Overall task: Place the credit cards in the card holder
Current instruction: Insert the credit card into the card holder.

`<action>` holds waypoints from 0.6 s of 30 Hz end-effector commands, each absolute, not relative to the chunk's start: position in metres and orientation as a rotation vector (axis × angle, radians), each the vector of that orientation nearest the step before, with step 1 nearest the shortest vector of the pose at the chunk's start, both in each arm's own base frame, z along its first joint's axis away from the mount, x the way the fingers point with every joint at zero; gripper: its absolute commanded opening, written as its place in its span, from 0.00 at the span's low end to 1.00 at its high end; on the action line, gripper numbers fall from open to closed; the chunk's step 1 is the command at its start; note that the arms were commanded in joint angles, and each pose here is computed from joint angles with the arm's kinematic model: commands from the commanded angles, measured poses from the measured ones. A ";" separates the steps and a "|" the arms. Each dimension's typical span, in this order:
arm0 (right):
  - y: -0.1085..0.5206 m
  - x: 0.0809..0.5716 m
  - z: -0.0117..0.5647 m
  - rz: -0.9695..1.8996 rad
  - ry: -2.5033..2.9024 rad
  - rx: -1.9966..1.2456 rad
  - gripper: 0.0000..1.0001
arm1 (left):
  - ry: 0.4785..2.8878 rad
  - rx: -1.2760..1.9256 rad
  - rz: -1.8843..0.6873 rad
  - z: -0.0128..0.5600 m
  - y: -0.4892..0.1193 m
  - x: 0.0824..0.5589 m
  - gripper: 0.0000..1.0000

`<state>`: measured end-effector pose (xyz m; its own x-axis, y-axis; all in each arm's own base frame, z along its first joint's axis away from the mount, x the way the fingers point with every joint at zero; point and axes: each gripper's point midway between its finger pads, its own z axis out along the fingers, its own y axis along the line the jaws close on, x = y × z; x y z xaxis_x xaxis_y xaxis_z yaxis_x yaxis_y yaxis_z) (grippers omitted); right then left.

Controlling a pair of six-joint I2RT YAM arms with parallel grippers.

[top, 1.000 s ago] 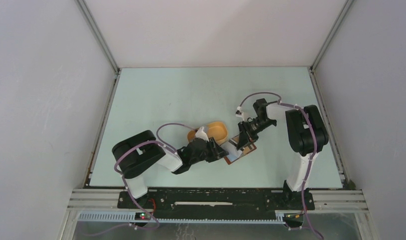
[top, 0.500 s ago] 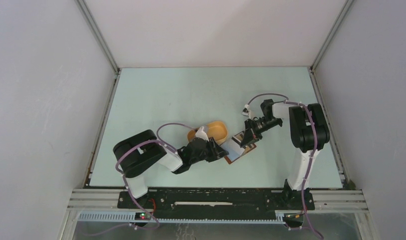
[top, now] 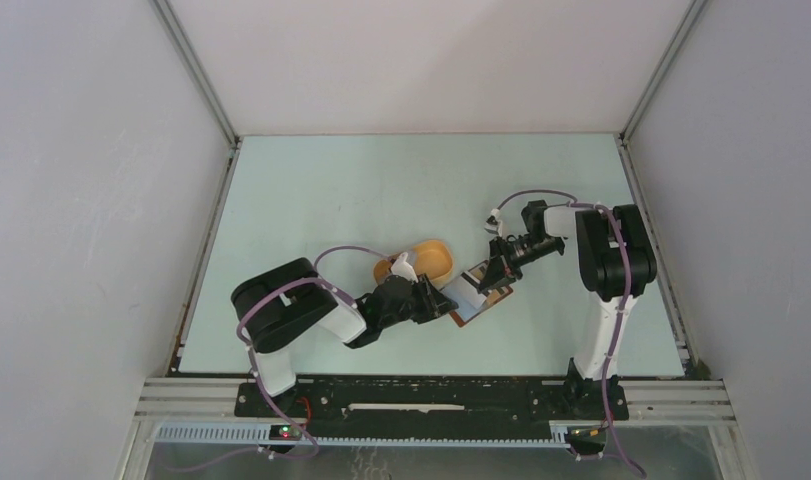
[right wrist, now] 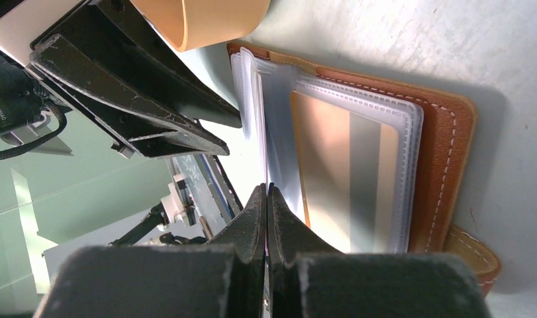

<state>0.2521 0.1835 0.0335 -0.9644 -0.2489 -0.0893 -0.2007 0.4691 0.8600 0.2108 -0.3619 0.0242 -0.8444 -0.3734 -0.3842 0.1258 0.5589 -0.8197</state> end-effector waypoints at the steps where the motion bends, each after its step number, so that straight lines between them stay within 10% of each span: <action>1: 0.187 0.260 0.032 -1.531 -2.674 0.401 0.00 | 2.404 -0.252 -1.097 -0.019 -0.336 0.203 0.33; 18: 0.189 0.252 0.026 -1.382 -2.712 0.518 0.22 | 2.415 -0.240 -1.130 -0.018 -0.340 0.199 0.33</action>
<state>0.2472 0.1912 0.0244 -0.9536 -0.2917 -0.0750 -0.2241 0.5208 0.8237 0.2109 -0.3630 0.0246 -0.8462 -0.3745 -0.3792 0.1263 0.5503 -0.8254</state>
